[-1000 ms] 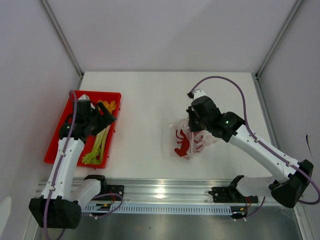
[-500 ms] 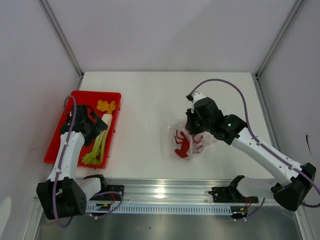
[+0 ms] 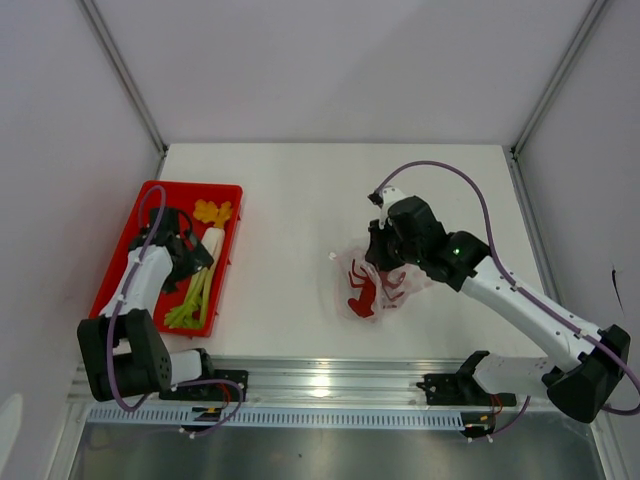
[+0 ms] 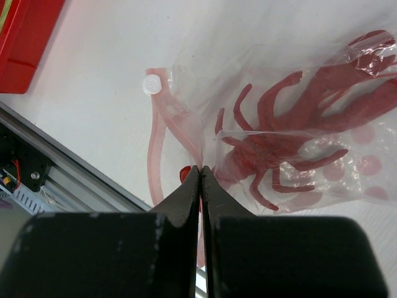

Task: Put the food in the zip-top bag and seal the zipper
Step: Pick up the fake vegetable from the bin.

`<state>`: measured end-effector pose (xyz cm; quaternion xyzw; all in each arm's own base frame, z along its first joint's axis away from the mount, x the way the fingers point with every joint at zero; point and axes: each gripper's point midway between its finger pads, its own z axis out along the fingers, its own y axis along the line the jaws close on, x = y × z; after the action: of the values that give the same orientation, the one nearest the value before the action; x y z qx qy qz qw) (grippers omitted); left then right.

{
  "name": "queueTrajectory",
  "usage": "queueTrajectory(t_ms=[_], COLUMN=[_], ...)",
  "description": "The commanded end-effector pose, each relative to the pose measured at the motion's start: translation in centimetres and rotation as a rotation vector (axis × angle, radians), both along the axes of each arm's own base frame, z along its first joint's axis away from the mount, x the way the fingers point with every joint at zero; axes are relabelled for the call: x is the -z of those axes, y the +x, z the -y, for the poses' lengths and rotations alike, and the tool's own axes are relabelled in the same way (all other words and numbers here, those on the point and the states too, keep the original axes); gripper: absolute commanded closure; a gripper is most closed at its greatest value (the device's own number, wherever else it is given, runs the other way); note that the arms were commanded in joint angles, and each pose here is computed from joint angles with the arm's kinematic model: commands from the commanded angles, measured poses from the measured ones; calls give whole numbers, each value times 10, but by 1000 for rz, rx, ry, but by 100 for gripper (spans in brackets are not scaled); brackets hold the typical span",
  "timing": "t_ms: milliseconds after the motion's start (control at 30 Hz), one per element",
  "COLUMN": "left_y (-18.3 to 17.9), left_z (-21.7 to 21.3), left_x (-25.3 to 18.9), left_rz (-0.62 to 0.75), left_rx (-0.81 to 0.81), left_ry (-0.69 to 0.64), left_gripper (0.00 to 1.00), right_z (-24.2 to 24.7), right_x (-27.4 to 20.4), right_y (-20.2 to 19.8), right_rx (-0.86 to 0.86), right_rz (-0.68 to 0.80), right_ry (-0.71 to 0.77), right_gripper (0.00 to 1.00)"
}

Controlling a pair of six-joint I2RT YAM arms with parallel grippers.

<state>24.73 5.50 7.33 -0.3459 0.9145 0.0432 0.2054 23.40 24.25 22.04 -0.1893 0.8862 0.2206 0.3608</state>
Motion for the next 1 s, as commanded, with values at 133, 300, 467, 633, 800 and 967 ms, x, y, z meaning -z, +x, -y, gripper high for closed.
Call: queueTrajectory(t_ms=[133,300,467,633,800,967], left_y=[16,14,11,-1,-1,5], left_z=[5,18,20,8,5,5], left_x=[19,32,40,55,50,31], left_rz=[-3,-7,-56,-212,-195,-111], left_rx=[186,260,299,212,180,168], left_ry=[-18,-30,22,75,93,101], left_gripper=[17,18,18,51,67,73], right_z=[-8,-11,-12,-12,-9,-9], right_x=[-11,-13,-16,-14,-15,-15], right_y=[1,3,6,5,5,4], right_rx=[-36,-41,-45,-44,-27,-14], right_rz=[33,44,49,44,42,32], right_ry=[54,58,57,60,62,65], right_gripper=[100,100,100,100,100,100])
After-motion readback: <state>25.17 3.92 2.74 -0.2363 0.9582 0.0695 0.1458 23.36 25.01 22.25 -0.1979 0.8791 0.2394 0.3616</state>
